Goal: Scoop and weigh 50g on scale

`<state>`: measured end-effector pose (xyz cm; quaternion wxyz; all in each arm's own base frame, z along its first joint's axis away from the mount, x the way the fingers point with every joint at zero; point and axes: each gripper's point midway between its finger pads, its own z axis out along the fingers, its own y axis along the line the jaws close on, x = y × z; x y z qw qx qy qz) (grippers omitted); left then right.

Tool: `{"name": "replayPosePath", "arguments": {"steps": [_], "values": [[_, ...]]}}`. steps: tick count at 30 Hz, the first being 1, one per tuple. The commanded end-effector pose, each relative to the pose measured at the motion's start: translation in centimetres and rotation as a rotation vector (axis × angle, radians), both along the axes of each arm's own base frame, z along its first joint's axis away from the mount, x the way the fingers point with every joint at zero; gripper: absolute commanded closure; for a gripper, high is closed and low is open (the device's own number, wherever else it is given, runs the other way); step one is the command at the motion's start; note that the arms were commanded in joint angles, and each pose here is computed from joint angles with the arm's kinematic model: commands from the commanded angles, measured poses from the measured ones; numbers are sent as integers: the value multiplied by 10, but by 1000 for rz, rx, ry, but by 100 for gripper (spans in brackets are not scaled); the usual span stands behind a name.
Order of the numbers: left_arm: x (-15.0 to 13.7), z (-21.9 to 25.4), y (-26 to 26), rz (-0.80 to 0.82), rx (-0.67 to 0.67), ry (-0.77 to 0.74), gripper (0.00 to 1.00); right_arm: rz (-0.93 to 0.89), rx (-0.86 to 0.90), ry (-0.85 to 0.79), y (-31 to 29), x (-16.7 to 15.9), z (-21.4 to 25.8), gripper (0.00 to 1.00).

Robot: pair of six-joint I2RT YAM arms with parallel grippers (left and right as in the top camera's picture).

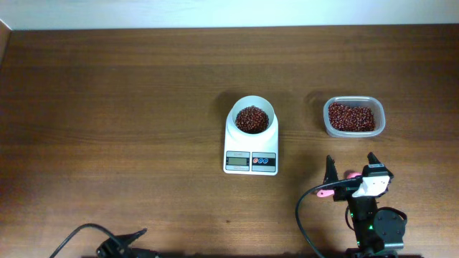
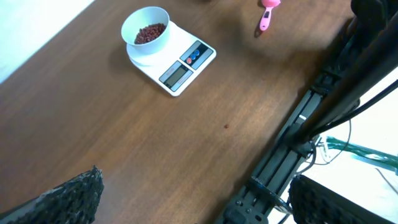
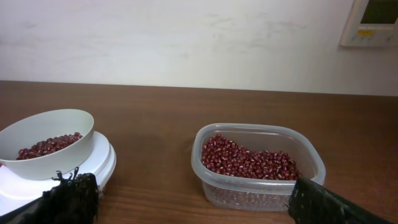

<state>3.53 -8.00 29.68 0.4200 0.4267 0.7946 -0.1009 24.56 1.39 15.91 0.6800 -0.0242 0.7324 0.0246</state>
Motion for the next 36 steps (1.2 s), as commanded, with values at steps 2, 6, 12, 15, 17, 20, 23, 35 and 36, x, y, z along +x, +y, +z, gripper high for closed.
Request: {"name": "replayPosePath", "arguments": {"steps": [2, 6, 12, 15, 17, 20, 23, 35, 36], "values": [[-10, 0, 11, 59, 20, -80, 1, -1, 6, 2, 1, 0, -3, 1], [-25, 1, 13, 60, 6, -166, 1, 0, 6, 2, 1, 0, -3, 1], [-49, -2, 16, 66, -16, -296, 1, 0, 6, 2, 1, 0, -3, 1], [-55, -4, 16, 115, -16, -345, 1, -1, 6, 2, 1, 0, -3, 1], [-58, -6, 15, 161, -12, -379, 1, -1, 6, 2, 1, 0, -3, 1], [-65, -5, 14, 209, -10, -433, 1, -1, 6, 2, 1, 0, -3, 1], [-63, -6, 14, 220, -12, -423, 1, -1, 6, 2, 1, 0, -3, 1], [-66, -3, 10, 210, -33, -430, 1, -1, 6, 2, 1, 0, -3, 1], [-67, -3, 10, 211, -36, -430, 1, -1, 6, 2, 1, 0, -3, 1]]}}
